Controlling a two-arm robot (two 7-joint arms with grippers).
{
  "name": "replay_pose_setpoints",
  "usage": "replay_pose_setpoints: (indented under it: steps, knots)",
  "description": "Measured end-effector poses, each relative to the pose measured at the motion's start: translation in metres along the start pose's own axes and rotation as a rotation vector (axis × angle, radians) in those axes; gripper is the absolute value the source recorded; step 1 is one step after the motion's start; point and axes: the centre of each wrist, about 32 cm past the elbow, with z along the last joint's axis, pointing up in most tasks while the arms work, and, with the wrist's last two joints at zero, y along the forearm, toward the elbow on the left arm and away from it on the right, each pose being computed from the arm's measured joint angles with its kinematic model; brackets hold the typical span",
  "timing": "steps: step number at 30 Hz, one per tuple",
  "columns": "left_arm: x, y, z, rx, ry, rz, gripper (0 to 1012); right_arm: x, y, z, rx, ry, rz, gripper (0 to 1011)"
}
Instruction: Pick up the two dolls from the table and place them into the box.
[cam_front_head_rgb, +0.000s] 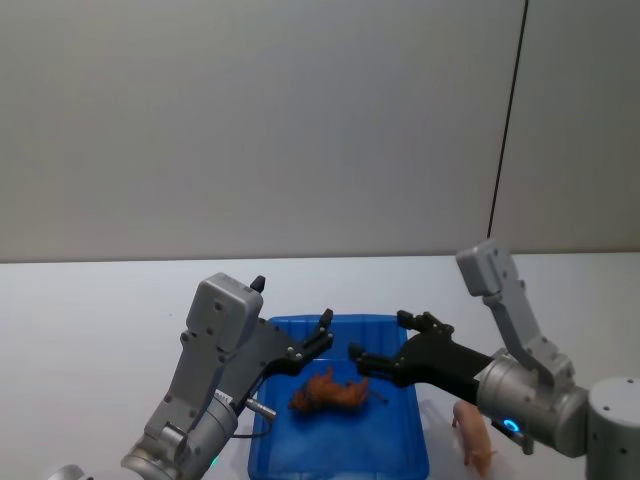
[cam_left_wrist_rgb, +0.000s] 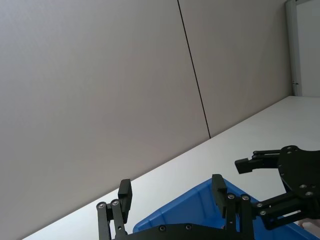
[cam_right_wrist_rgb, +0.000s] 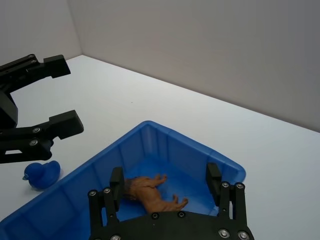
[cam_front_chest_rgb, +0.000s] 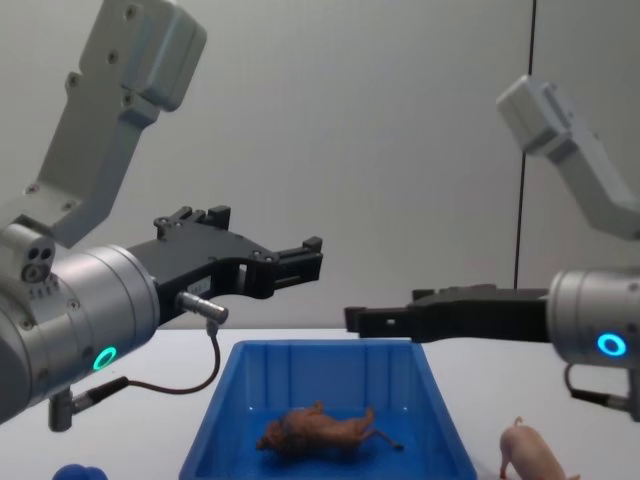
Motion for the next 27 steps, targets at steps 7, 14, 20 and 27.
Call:
replay_pose_setpoints:
  steps: [7, 14, 20, 27]
  knots:
    - [0.0000, 0.0000, 0.0000, 0.000, 0.000, 0.000, 1003, 0.003, -0.016, -0.004, 0.017, -0.010, -0.040, 1001]
    - [0.0000, 0.0000, 0.0000, 0.000, 0.000, 0.000, 1003, 0.004, -0.038, -0.014, 0.012, -0.001, -0.084, 1001]
    - [0.0000, 0.0000, 0.0000, 0.000, 0.000, 0.000, 1003, 0.002, -0.054, -0.022, -0.005, 0.011, -0.113, 1001]
    - [0.0000, 0.0000, 0.0000, 0.000, 0.000, 0.000, 1003, -0.001, -0.073, -0.035, -0.041, 0.033, -0.150, 1001]
